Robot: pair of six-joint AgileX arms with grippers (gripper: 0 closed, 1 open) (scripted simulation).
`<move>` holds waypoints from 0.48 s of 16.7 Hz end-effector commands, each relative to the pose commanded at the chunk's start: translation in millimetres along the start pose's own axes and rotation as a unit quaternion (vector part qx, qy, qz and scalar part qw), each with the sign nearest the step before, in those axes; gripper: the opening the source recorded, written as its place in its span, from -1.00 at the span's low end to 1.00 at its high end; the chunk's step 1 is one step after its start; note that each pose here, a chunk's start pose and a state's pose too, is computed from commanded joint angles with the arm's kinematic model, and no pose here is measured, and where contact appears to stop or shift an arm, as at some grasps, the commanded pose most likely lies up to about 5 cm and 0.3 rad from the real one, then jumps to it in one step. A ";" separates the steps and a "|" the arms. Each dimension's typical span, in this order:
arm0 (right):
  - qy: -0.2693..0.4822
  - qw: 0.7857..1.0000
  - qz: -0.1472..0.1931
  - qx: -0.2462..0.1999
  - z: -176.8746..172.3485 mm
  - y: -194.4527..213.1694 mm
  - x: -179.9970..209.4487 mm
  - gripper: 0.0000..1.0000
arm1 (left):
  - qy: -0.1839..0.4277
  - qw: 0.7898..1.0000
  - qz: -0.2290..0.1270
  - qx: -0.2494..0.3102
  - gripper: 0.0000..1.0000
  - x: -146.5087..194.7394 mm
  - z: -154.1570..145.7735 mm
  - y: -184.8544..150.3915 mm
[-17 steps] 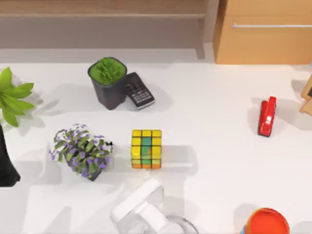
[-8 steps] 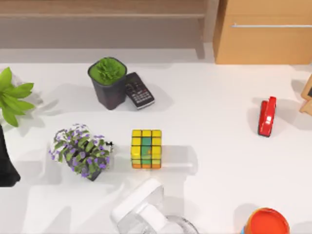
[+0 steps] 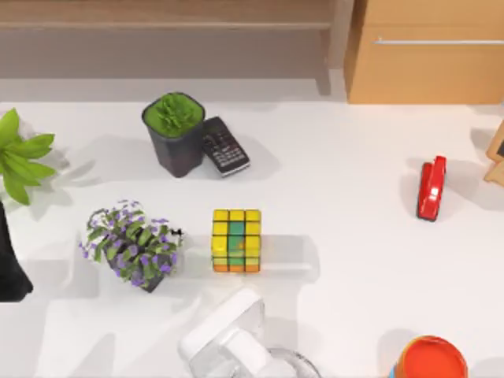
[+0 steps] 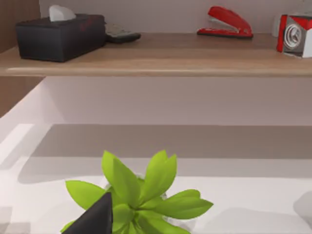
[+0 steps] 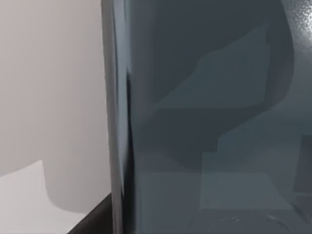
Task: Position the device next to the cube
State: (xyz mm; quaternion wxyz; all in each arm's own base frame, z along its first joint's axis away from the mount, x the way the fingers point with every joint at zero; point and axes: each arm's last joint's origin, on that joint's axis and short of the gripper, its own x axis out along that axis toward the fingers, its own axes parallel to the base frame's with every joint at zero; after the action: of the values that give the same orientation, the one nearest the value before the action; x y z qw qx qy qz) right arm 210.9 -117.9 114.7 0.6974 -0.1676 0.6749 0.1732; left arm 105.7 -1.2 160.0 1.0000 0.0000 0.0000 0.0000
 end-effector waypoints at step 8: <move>0.000 1.000 0.000 0.000 0.7 0.0 -20.0 -1.00 | 0.000 1.000 0.000 0.000 1.00 0.0 0.0 0.0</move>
State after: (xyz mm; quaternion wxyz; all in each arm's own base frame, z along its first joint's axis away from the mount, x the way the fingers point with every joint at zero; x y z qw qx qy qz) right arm 210.9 -117.9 134.7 0.6974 -0.1676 0.6749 0.1732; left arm 105.7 -1.2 160.0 1.0000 0.0000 0.0000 0.0000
